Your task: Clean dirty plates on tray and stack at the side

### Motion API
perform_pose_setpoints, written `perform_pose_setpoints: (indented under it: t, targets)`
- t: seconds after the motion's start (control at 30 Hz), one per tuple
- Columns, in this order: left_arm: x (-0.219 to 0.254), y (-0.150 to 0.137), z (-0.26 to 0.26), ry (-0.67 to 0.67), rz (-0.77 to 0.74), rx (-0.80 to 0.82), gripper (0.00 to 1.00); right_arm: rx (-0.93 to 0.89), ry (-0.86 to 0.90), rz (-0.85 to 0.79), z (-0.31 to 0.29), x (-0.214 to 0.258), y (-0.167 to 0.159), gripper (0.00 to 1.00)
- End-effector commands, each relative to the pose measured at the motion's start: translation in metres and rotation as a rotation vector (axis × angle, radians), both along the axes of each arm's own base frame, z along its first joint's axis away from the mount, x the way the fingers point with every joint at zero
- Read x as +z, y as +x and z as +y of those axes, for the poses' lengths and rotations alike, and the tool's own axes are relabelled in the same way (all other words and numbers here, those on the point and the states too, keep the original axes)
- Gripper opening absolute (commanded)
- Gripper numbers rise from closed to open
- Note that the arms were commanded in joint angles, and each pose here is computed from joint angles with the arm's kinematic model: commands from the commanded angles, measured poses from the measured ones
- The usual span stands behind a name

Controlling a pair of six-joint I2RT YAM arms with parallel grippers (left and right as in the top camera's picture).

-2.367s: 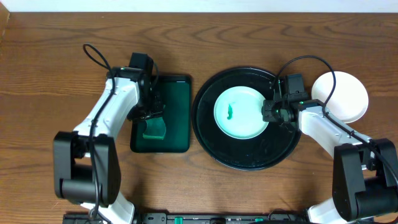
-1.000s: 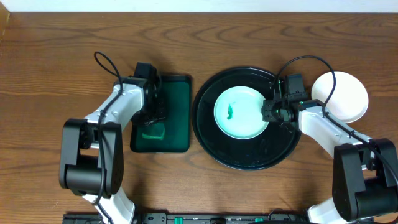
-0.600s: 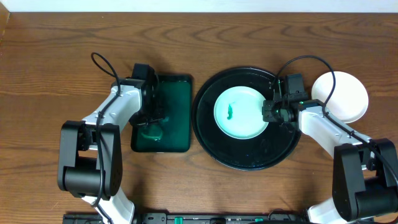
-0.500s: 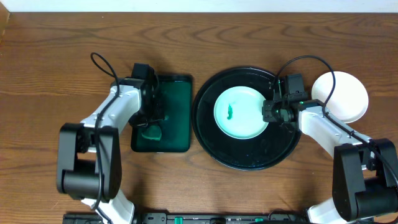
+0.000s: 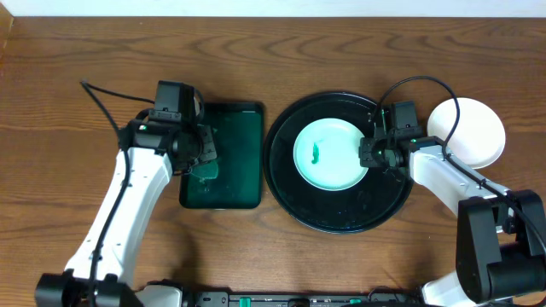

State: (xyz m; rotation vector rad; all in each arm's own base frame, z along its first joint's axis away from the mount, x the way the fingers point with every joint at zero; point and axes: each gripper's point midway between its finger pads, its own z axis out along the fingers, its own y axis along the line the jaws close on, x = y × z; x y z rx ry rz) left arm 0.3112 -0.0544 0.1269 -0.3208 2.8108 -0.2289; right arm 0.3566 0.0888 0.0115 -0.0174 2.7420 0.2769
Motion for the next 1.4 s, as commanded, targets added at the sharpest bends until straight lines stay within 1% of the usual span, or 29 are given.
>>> perform_pose_setpoints:
  t: [0.0, 0.03, 0.07, 0.23, 0.37, 0.47, 0.67, 0.8, 1.03, 1.17, 1.23, 1.27, 1.3, 1.37]
  targets:
    - [0.016, 0.003, -0.002, -0.015, -0.018, 0.007, 0.07, 0.016, 0.015, 0.014, 0.007, 0.000, -0.007, 0.06]
    - [0.017, 0.003, -0.002, -0.015, -0.019, 0.007, 0.07, 0.018, 0.014, 0.020, 0.007, -0.001, -0.008, 0.02]
    - [0.018, 0.003, -0.003, -0.015, -0.020, 0.007, 0.07, 0.020, 0.013, 0.025, 0.008, -0.002, -0.010, 0.01]
    - [0.019, 0.002, -0.002, -0.016, -0.011, 0.011, 0.07, -0.012, 0.020, 0.072, 0.008, -0.005, -0.019, 0.01]
    - [0.023, -0.002, -0.001, -0.010, 0.003, 0.013, 0.07, -0.002, 0.039, 0.093, 0.012, -0.002, -0.022, 0.01]
    - [0.030, 0.001, 0.000, -0.003, -0.008, 0.015, 0.07, 0.014, 0.075, 0.133, 0.019, 0.005, -0.026, 0.01]
    - [0.037, 0.005, 0.002, 0.008, -0.022, 0.021, 0.07, 0.034, 0.054, 0.205, 0.017, 0.016, -0.036, 0.01]
    - [0.033, 0.004, 0.007, 0.034, 0.034, 0.062, 0.07, 0.035, 0.054, 0.207, 0.017, 0.015, -0.036, 0.01]
    - [0.046, 0.022, 0.005, 0.049, 0.126, 0.057, 0.07, 0.035, 0.053, 0.209, 0.017, 0.015, -0.037, 0.01]
    - [0.044, 0.021, 0.005, 0.066, 0.202, 0.037, 0.07, 0.035, 0.052, 0.211, 0.017, 0.015, -0.037, 0.01]
    - [0.037, 0.019, 0.005, 0.070, 0.229, 0.035, 0.07, 0.035, 0.052, 0.211, 0.017, 0.015, -0.037, 0.04]
    - [0.034, 0.019, 0.005, 0.072, 0.242, 0.035, 0.07, 0.035, 0.052, 0.210, 0.017, 0.015, -0.037, 0.08]
    - [0.031, 0.018, 0.005, 0.074, 0.254, 0.035, 0.07, 0.035, 0.052, 0.210, 0.017, 0.015, -0.037, 0.17]
    - [0.026, 0.016, 0.005, 0.076, 0.270, 0.035, 0.07, 0.035, 0.052, 0.208, 0.017, 0.015, -0.037, 0.30]
